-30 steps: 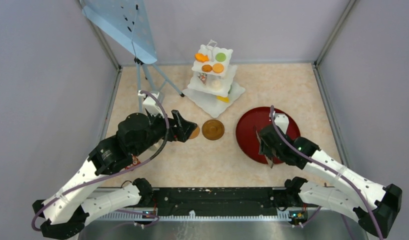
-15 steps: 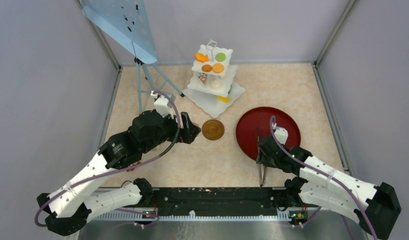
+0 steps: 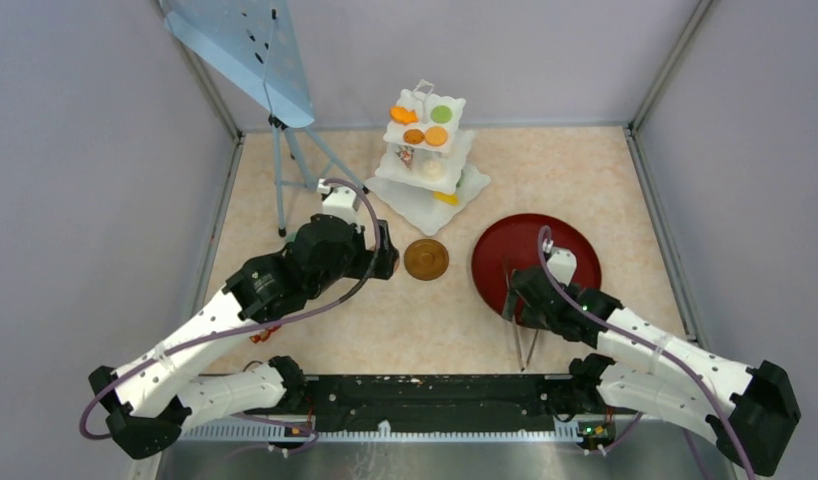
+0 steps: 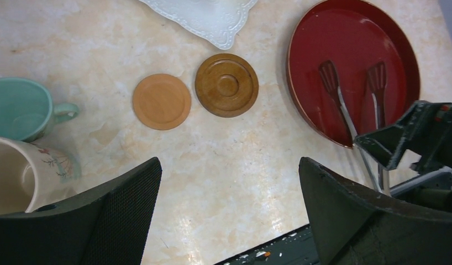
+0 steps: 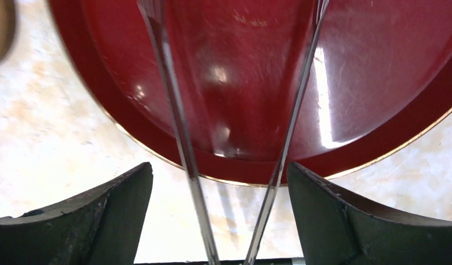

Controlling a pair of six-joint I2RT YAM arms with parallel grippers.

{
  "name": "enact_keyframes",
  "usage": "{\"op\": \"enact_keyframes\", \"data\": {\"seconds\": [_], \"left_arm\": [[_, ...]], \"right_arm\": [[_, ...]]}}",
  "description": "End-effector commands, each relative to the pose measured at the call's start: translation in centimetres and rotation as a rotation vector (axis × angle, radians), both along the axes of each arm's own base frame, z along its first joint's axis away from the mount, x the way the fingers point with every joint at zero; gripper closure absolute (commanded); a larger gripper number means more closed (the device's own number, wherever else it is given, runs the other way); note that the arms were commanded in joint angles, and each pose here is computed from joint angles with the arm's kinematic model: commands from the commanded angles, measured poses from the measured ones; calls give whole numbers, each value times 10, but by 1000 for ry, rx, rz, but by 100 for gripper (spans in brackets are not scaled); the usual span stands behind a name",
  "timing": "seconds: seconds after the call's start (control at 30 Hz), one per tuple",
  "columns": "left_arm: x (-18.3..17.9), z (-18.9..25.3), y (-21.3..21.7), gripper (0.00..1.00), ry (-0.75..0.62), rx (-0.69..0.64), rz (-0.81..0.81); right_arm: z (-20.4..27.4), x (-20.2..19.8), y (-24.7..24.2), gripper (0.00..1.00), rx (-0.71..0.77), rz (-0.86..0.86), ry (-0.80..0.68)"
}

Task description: Serve the afternoon tea

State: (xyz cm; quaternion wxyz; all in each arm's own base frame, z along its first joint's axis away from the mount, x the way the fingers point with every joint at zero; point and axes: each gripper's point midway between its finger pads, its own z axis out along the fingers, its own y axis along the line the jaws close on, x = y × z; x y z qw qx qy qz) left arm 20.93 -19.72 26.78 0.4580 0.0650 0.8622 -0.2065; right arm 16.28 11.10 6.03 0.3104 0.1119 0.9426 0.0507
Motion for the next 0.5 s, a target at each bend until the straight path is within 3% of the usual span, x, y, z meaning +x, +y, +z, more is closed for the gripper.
{"op": "enact_keyframes", "data": {"seconds": [0.0,0.13,0.27,0.47], "left_arm": [[11,-12,9,1,-5,64,64],[15,-29,12,1,41,112,93],[19,-36,22,1,63,151,155],[20,-19,47,1,34,147,271]], "right_arm": [[50,29,10,11,24,8,-154],[77,43,20,10,28,79,-241],[96,58,53,10,67,269,-334],[116,54,147,10,369,639,-451]]}}
